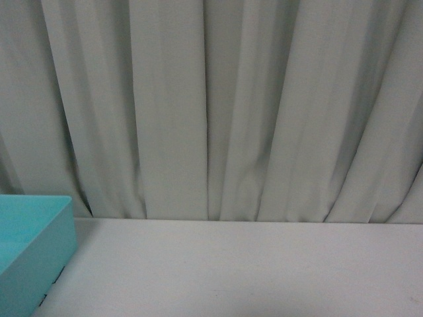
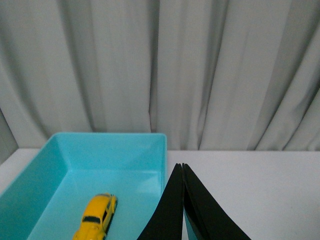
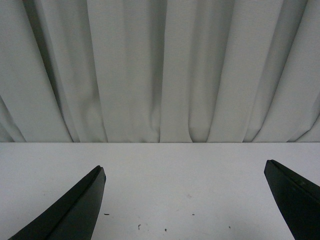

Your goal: Wind up and store yellow beetle toy

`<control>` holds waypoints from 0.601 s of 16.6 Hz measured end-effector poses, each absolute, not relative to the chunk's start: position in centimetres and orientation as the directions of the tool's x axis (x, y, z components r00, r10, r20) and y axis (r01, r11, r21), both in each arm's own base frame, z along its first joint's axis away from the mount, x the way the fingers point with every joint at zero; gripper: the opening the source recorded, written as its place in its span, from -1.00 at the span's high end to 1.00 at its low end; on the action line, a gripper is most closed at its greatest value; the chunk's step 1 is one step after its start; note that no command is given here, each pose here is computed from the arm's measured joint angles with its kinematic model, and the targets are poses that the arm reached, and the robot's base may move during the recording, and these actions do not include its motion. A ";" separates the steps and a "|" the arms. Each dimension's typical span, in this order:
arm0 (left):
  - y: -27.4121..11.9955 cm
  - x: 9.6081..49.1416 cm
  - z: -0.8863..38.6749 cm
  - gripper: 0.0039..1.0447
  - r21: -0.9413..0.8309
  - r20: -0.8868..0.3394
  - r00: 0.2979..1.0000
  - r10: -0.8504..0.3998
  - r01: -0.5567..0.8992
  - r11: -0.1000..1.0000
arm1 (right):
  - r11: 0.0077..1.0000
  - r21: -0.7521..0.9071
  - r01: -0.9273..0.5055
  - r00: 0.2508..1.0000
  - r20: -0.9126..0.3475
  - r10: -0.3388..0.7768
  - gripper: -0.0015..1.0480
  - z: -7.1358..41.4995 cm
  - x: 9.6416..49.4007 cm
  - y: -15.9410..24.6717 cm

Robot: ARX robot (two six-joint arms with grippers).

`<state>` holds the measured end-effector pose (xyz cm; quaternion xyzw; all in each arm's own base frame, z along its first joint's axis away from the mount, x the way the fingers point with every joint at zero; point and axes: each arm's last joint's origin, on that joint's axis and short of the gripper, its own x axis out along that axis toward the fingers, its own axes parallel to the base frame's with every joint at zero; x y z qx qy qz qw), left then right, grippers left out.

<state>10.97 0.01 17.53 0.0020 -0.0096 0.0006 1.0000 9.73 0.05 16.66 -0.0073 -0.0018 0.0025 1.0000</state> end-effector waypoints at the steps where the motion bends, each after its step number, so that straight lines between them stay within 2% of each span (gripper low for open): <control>1: 0.0 10.8 16.9 0.97 0.004 0.006 1.000 0.000 0.000 1.000 | 1.000 -0.014 -0.005 1.000 0.003 0.005 -0.87 16.7 9.7 0.0; 3: 0.0 10.0 16.3 0.97 0.004 -0.043 0.999 0.001 -0.001 1.000 | 1.000 -0.015 -0.004 1.000 0.004 0.004 -0.87 16.7 9.7 0.0; 4: 0.0 9.7 16.9 0.97 0.004 0.023 1.000 0.000 0.000 1.000 | 1.000 -0.015 -0.005 1.000 0.003 0.005 -0.87 16.7 9.7 0.0; 10: 0.0 9.7 16.6 0.97 0.004 0.003 1.000 0.000 0.000 1.000 | 1.000 -0.015 -0.005 1.000 0.004 0.005 -0.87 16.7 9.7 0.0</control>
